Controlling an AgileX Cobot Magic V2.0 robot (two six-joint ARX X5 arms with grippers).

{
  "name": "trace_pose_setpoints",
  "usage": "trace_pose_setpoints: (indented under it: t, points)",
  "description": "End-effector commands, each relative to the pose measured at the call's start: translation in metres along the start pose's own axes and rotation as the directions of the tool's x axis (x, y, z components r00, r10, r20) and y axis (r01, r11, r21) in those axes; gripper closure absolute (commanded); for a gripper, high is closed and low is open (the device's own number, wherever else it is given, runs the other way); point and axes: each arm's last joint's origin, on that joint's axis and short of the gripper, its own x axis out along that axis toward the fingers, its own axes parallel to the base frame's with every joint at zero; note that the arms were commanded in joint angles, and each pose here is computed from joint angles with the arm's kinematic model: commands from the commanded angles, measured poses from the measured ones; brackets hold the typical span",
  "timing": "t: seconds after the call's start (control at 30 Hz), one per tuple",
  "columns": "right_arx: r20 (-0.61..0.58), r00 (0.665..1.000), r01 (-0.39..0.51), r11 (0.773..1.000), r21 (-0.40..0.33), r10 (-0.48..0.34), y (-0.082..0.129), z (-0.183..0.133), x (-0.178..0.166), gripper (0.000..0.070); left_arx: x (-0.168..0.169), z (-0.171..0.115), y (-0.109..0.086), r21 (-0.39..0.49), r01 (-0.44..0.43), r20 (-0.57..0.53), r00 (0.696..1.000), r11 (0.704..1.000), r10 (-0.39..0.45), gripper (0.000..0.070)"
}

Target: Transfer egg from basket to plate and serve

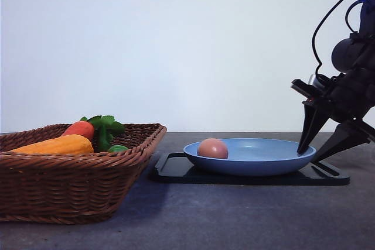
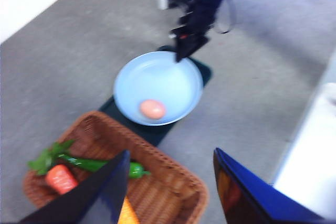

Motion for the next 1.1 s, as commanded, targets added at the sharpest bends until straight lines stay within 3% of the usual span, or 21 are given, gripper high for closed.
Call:
trace_pose_setpoints:
  t: [0.0, 0.17, 0.27, 0.4, 0.5, 0.6, 0.7, 0.9, 1.07]
  points:
    - [0.037, 0.999, -0.006, 0.999, -0.041, 0.008, 0.006, 0.004, -0.012, 0.0524, 0.005, 0.009, 0.001, 0.001, -0.060, 0.024, 0.998, 0.998, 0.060, 0.0398]
    - [0.095, 0.995, -0.005, 0.997, -0.072, 0.012, 0.024, -0.003, -0.045, 0.0531, 0.035, 0.019, 0.010, -0.010, -0.258, -0.033, 0.966, 0.966, 0.258, 0.0513]
    - [0.137, 0.990, -0.002, 0.993, -0.114, 0.018, 0.038, -0.011, -0.067, 0.0587, 0.061, 0.022, 0.019, -0.008, -0.299, -0.097, 0.950, 0.954, 0.297, 0.0585]
    - [0.190, 0.981, 0.075, 0.980, -0.183, -0.039, 0.057, -0.028, -0.095, 0.0687, 0.098, 0.020, 0.040, 0.002, -0.348, -0.210, 0.916, 0.937, 0.341, 0.0695]
    - [0.231, 0.964, 0.182, 0.959, -0.220, -0.130, 0.071, -0.045, -0.114, 0.0700, 0.126, 0.015, 0.060, -0.017, -0.372, -0.292, 0.890, 0.928, 0.351, 0.0700]
    - [0.295, 0.931, 0.289, 0.928, -0.233, -0.216, 0.084, -0.063, -0.131, 0.0700, 0.143, 0.010, 0.083, -0.100, -0.323, -0.306, 0.910, 0.941, 0.280, 0.0700]
    - [0.376, 0.896, 0.348, 0.899, -0.265, -0.236, 0.098, -0.080, -0.145, 0.0700, 0.150, 0.001, 0.104, -0.200, -0.258, -0.249, 0.946, 0.945, 0.206, 0.0700]
    - [0.518, 0.843, 0.379, 0.844, -0.379, -0.145, 0.121, -0.119, -0.160, 0.0700, 0.151, -0.026, 0.132, -0.292, -0.294, -0.246, 0.943, 0.910, 0.225, 0.0700]
    - [0.631, 0.775, 0.406, 0.797, -0.448, -0.041, 0.131, -0.150, -0.162, 0.0700, 0.140, -0.056, 0.131, -0.344, -0.323, -0.162, 0.945, 0.882, 0.283, 0.0700]
